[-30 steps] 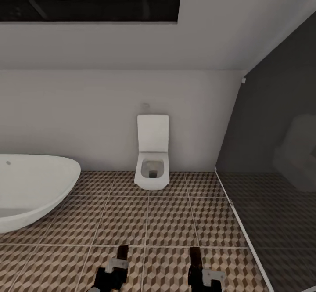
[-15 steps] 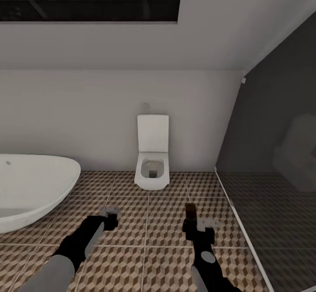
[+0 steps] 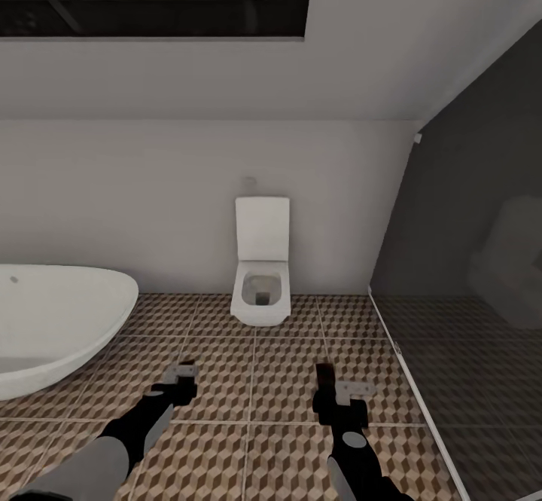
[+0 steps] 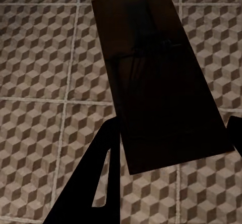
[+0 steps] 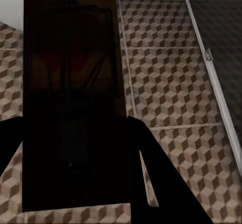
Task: Take the four mousetraps from the cabinet in the bathroom and place them on the bathroom floor. Make sure all four end up on the same floor surface, and ensure that at least two of them are either under or directly next to the same bathroom sink.
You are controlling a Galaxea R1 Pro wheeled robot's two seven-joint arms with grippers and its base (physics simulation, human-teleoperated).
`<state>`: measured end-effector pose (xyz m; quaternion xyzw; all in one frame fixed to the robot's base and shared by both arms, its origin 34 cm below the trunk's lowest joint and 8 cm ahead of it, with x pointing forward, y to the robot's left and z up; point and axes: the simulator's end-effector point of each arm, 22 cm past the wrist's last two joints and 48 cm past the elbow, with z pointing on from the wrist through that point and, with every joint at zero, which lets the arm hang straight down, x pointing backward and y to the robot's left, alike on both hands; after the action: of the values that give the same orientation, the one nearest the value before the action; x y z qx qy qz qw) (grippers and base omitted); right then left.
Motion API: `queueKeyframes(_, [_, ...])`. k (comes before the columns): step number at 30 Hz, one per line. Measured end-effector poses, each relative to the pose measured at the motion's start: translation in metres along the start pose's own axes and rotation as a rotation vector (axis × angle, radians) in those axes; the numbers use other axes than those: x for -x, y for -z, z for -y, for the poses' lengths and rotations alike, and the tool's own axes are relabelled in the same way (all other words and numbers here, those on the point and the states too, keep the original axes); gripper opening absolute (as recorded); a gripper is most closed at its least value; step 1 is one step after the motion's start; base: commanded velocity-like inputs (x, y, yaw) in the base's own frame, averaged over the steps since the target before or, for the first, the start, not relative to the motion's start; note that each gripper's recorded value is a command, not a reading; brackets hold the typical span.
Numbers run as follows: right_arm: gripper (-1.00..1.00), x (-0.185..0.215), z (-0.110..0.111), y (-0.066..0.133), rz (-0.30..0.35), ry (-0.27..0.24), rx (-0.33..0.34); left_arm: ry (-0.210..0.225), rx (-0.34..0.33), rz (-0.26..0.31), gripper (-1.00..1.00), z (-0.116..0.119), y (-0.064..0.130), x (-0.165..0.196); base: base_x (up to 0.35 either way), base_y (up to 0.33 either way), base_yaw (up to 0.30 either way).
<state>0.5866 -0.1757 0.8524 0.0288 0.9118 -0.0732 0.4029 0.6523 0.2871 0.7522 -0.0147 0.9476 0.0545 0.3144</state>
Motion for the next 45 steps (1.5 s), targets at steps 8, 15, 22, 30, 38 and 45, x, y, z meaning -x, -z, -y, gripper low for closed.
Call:
queueKeyframes(8, [-1.00, 0.000, 0.001, 0.000, -0.003, 0.003, -0.004, 0.003, -0.001, 0.063, -1.00, -0.001, 0.000, 0.013, 0.000, 0.000, 0.000])
queueKeyframes(15, [-1.00, 0.013, 0.002, 0.003, 0.025, -0.011, -0.004, -0.002, 0.004, 0.077, -1.00, -0.001, 0.001, 0.019, 0.000, 0.000, 0.000])
queueKeyframes(22, [-1.00, 0.024, 0.002, 0.007, 0.045, -0.023, -0.002, -0.002, 0.002, 0.069, -1.00, 0.000, 0.000, 0.015, 0.000, 0.000, 0.000])
queueKeyframes(30, [-1.00, 0.020, 0.002, 0.002, 0.037, -0.022, -0.002, -0.004, -0.002, 0.056, -1.00, 0.003, -0.005, 0.008, 0.000, 0.000, 0.000])
queueKeyframes(38, [-1.00, 0.012, 0.019, -0.012, 0.016, -0.051, -0.040, -0.003, -0.016, 0.035, -1.00, 0.014, -0.015, -0.003, 0.000, 0.000, 0.000])
queueKeyframes(45, [-1.00, 0.004, 0.022, -0.021, 0.004, -0.053, -0.046, -0.004, -0.021, 0.016, -1.00, 0.019, -0.024, -0.015, 0.000, 0.000, 0.000])
